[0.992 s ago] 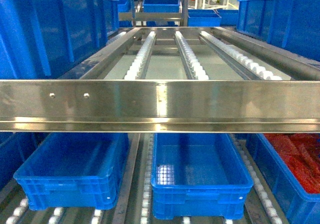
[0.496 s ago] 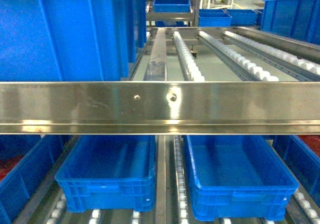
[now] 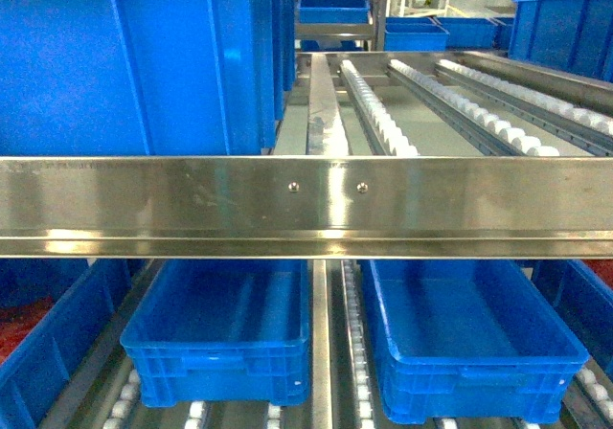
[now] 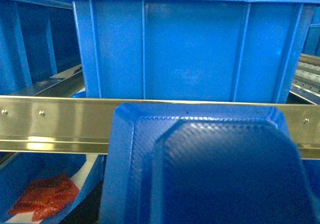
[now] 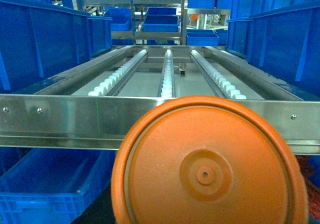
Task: Sort blue parts and orange caps into right shelf containers
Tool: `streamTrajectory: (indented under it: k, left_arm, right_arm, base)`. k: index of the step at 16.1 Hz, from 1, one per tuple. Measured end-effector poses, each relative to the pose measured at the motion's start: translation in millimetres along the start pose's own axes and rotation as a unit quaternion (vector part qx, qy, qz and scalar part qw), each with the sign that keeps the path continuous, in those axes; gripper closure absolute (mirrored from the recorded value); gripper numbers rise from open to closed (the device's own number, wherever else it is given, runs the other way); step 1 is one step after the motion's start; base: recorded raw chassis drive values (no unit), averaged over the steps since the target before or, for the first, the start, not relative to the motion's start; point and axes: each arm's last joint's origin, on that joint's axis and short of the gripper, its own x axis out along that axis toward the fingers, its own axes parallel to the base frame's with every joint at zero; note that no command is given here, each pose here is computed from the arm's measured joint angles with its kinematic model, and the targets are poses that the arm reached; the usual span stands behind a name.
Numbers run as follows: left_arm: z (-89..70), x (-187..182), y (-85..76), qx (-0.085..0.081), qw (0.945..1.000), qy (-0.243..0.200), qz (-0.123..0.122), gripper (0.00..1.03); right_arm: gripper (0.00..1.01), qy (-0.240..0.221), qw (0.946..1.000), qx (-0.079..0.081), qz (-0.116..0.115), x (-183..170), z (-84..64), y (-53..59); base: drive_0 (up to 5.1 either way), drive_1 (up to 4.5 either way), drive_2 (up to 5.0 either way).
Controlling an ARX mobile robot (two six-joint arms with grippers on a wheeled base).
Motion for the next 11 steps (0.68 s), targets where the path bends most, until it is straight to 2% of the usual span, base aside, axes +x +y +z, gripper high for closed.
streamTrajectory:
  k: [11]
  left_arm:
    - [0.1,0.0,0.0,0.0,1.0,-0.001,0.0,0.6]
  right_arm:
    - [0.57,0.0,1.0,0.0,-0.001,0.0,0.0,-0.1]
  base:
    - [0.0,0.0,0.0]
